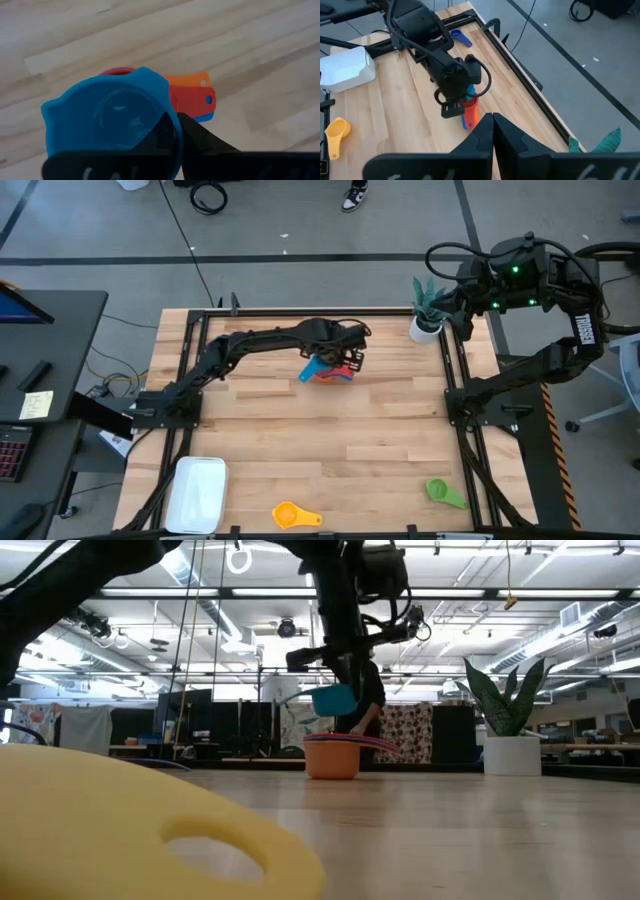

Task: Nest measuring cups in basket
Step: Stack the light blue measuring cup on top of the red measuring cup

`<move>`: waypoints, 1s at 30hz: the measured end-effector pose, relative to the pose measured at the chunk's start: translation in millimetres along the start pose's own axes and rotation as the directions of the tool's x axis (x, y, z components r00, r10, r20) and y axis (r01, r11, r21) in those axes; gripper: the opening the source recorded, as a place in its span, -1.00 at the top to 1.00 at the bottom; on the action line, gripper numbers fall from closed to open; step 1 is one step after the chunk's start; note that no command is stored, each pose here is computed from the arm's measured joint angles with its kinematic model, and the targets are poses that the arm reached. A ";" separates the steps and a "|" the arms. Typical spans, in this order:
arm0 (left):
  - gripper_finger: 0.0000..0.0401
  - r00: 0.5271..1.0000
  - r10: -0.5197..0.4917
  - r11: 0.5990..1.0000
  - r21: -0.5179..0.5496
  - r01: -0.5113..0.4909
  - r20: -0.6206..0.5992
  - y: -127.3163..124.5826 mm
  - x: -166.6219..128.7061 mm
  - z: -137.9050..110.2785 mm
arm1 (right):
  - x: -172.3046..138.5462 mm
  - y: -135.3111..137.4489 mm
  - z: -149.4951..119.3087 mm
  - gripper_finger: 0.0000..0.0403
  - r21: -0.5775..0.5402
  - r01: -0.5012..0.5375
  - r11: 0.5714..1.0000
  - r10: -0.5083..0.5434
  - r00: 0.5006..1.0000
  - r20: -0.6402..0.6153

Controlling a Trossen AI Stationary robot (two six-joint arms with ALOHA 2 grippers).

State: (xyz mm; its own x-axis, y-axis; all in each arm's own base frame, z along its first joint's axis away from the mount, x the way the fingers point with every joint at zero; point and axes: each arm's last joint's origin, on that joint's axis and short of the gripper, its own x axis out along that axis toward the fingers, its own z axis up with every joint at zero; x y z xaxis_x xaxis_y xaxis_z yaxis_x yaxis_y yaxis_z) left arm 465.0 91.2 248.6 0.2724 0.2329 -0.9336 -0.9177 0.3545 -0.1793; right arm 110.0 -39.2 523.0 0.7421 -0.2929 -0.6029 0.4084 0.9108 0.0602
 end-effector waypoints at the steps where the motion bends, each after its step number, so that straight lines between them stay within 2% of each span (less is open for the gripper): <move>1: 0.94 1.000 0.006 1.000 -0.005 -0.006 -0.009 1.2 2.6 -0.7 | 0.0 0.0 0.0 0.94 -0.001 0.000 1.000 0.000 1.000 0.000; 19: 0.93 0.996 0.031 0.999 -0.015 -0.032 -0.088 13.4 44.8 -13.8 | 0.0 0.0 0.0 0.94 -0.036 0.000 0.999 0.000 1.000 0.000; 27: 0.63 0.997 -0.044 0.995 0.087 0.048 -0.057 7.6 44.9 -8.1 | 0.0 0.0 0.0 0.94 -0.045 0.000 0.999 0.000 1.000 0.000; 30: 0.58 0.994 -0.068 0.990 0.120 0.079 -0.090 7.1 44.7 -8.2 | 0.0 0.0 0.0 0.94 -0.045 -0.001 0.999 0.000 1.000 0.000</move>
State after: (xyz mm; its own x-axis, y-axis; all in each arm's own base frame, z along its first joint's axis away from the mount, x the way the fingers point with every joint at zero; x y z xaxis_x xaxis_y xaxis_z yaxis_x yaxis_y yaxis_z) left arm 468.3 96.7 203.1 0.3076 0.1261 -0.9431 -0.8518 0.4782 -0.2139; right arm 110.0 -39.1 523.0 0.7421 -0.2923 -0.6032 0.3835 0.9232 0.0244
